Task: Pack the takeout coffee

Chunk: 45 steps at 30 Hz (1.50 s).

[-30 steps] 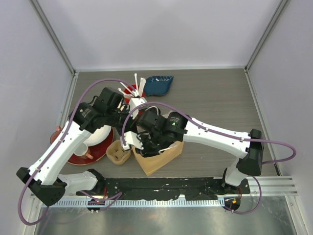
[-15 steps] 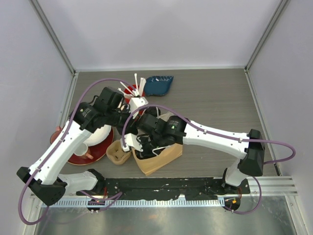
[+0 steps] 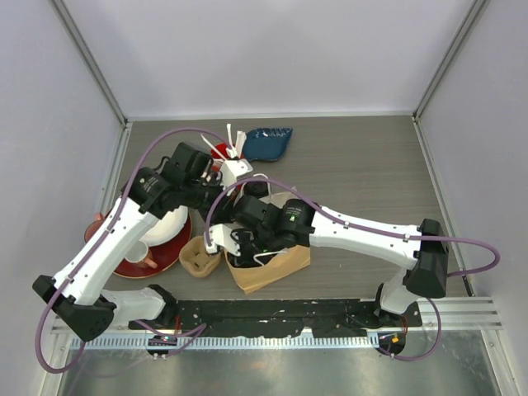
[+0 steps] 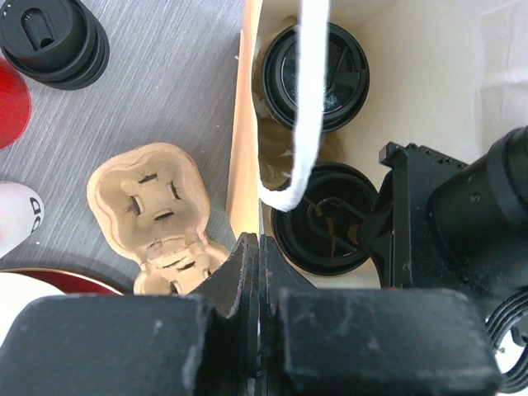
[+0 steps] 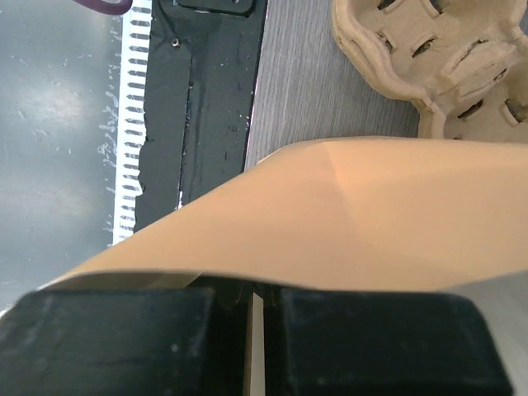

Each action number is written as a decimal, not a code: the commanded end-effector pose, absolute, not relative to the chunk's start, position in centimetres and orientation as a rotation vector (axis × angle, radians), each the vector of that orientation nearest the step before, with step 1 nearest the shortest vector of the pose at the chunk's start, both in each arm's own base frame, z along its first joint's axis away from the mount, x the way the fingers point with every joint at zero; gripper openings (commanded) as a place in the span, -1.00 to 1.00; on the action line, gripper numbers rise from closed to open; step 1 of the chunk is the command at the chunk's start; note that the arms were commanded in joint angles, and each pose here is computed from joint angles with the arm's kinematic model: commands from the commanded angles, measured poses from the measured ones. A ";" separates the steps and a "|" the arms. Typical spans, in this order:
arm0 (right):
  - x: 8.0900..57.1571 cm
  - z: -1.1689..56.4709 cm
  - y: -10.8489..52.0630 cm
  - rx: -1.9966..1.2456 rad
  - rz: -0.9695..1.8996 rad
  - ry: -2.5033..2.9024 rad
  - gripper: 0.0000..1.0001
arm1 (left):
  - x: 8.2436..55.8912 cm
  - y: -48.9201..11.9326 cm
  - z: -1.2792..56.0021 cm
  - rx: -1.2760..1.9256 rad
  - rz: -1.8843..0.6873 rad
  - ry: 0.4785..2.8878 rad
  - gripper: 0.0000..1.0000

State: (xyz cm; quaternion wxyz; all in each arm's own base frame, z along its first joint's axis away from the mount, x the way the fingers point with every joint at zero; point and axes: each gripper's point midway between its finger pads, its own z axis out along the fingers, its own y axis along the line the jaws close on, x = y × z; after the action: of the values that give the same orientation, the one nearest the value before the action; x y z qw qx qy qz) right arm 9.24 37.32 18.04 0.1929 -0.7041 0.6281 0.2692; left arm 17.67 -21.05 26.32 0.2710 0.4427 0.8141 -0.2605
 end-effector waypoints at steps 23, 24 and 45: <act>10.0 16.3 35.5 -1.955 0.464 2.018 -0.98 | 17.6 -21.9 28.1 1.212 -0.749 2.136 -1.00; 9.9 16.4 35.6 -1.958 0.466 2.014 -0.98 | 17.6 -22.0 28.1 1.213 -0.753 2.135 -1.00; 10.2 17.2 35.7 -1.907 0.484 1.980 -0.06 | 17.4 -21.9 27.8 1.228 -0.754 2.138 -1.00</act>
State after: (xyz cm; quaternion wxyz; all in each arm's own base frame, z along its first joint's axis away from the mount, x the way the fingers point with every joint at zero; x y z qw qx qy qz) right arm 9.75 37.18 16.23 0.1704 -0.6792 0.6867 0.1951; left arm 17.55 -21.64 26.70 0.2651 0.4469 0.8094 -0.2736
